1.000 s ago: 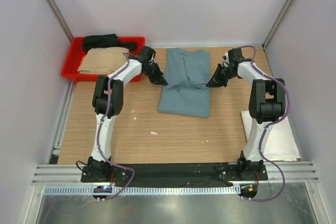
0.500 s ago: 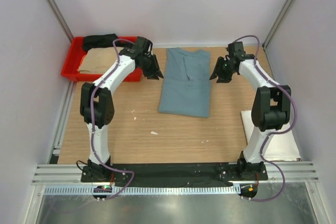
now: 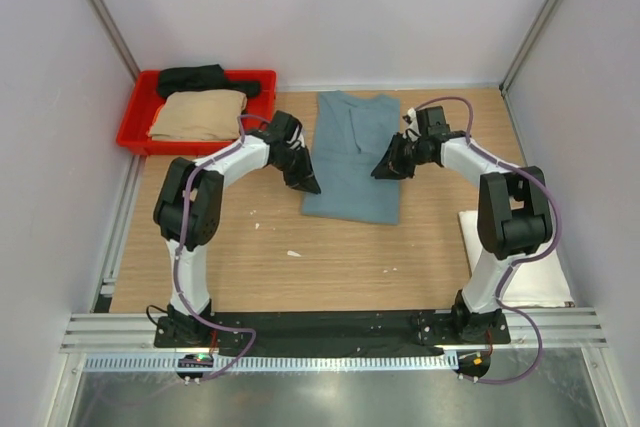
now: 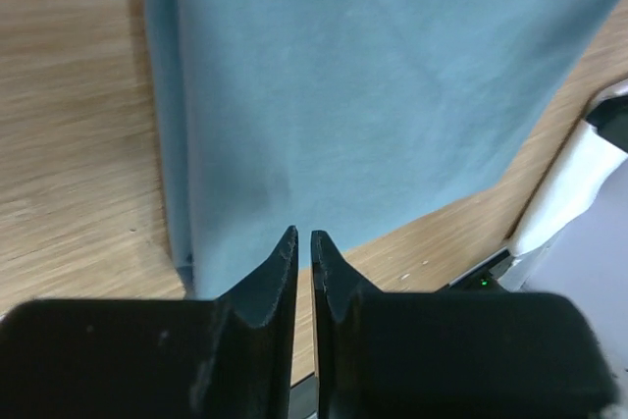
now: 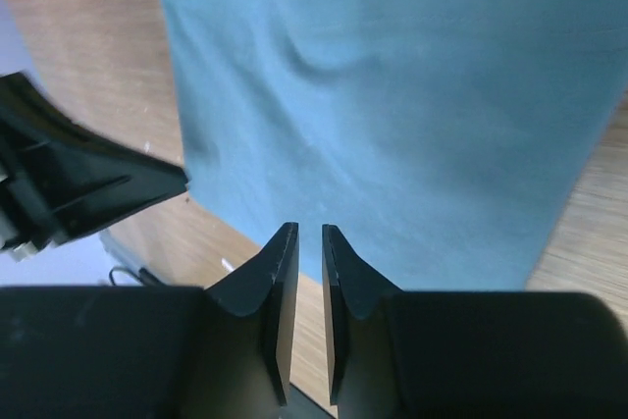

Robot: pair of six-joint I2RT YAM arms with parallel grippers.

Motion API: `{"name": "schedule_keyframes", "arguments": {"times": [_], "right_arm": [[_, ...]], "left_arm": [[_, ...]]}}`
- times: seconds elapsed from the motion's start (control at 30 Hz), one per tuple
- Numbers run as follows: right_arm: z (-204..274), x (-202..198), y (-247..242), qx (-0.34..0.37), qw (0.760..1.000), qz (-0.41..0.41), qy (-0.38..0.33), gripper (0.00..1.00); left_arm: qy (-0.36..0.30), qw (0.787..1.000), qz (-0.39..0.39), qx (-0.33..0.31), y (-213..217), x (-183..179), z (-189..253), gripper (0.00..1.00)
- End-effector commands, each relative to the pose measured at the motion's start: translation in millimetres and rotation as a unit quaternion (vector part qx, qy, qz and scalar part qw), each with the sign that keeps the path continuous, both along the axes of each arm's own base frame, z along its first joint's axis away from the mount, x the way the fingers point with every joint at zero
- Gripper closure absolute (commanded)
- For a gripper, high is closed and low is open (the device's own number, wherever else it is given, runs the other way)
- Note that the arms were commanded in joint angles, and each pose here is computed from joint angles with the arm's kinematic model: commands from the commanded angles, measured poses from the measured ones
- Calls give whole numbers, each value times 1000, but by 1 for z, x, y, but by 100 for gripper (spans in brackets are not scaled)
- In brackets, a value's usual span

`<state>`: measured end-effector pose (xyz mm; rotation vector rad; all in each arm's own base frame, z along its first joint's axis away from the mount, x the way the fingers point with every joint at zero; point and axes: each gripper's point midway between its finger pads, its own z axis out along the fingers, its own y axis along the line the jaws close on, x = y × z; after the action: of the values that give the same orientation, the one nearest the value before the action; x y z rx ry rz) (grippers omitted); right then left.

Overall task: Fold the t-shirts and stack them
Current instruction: Fold the tshirt

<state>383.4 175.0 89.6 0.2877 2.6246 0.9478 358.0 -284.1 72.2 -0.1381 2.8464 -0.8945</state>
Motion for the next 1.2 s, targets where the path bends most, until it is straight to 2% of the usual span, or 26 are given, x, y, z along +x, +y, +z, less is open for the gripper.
{"name": "schedule_keyframes", "arguments": {"times": [0.0,0.23,0.4,0.53,0.8,0.97,1.07,1.17], "right_arm": [[14,-21,32,72,995,75,-8,79],[-18,-52,36,72,993,85,34,83],[-46,-76,20,39,993,95,65,85],[-47,-87,8,9,993,100,68,85],[-52,-102,-22,-30,993,79,77,83],[-40,-116,-39,-59,993,65,78,79],[-16,-114,-35,-48,995,70,55,75],[3,-94,-25,-17,998,54,19,66]], "left_arm": [[-11,1000,-10,-19,2,-11,-2,90],[15,999,-11,30,23,-34,-36,92],[23,998,-16,51,33,-46,-49,93],[34,998,-22,49,28,-59,-49,93],[71,993,-67,62,8,-121,-60,95],[38,992,-81,89,23,-125,-35,92],[2,993,-80,85,19,-110,-5,87],[-30,995,-75,66,5,-87,21,84]]}}
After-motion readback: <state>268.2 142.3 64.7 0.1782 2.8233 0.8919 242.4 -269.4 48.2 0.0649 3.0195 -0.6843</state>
